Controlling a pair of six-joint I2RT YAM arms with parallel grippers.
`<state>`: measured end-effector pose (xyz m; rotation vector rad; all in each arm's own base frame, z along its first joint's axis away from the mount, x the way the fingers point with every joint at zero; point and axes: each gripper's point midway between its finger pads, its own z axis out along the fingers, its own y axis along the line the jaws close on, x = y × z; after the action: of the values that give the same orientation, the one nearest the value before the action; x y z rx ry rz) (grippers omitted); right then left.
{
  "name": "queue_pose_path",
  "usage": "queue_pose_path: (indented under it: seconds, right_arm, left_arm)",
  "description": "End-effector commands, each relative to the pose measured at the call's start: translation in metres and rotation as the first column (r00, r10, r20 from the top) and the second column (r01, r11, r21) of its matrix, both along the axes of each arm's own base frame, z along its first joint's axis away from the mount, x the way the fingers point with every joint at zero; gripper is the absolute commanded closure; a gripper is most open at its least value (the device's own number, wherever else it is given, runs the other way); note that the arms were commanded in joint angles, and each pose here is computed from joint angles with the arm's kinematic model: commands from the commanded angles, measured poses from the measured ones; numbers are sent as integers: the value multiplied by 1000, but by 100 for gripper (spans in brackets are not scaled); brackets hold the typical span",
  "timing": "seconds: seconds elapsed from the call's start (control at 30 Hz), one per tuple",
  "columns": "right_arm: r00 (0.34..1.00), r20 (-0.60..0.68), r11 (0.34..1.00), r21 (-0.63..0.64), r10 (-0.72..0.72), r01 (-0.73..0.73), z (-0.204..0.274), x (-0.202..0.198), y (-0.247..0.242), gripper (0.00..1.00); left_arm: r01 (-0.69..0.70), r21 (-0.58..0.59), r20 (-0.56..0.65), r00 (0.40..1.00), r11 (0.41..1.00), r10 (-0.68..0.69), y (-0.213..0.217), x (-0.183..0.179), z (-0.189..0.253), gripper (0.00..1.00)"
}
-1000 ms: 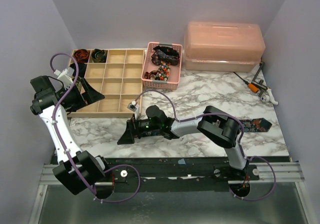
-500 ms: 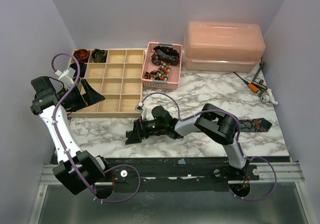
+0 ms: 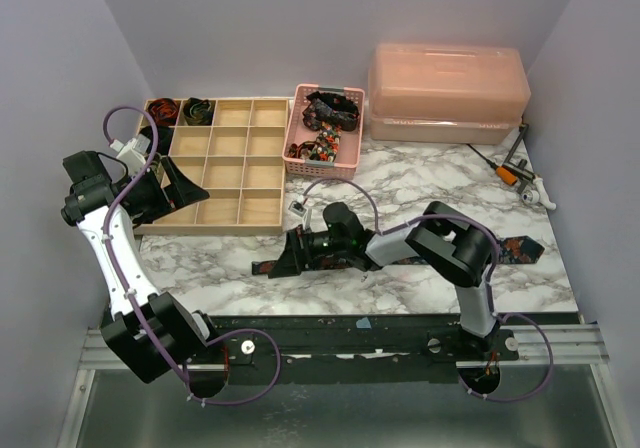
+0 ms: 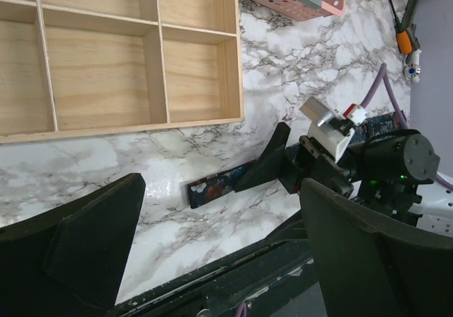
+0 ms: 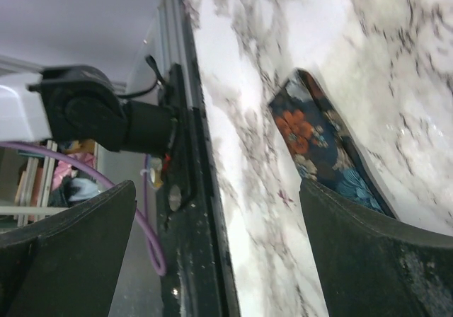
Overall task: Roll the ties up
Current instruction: Flatten out the tie at the center of the board.
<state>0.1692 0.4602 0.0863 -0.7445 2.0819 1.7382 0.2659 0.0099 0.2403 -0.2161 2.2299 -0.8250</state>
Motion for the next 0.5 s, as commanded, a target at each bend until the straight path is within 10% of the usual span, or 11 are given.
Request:
queue_pose_path:
  seconds: [0.0, 0.47]
  right_arm:
    - [998, 29, 998, -45, 52, -51, -33, -12, -6, 0]
    - [997, -13, 996, 47, 81, -80, 43, -8, -23, 0]
  left_arm:
    - [2, 20, 15, 1000, 1000, -3, 4, 1, 1, 2]
    - [18, 23, 26, 999, 1000, -18, 3, 2, 6, 2]
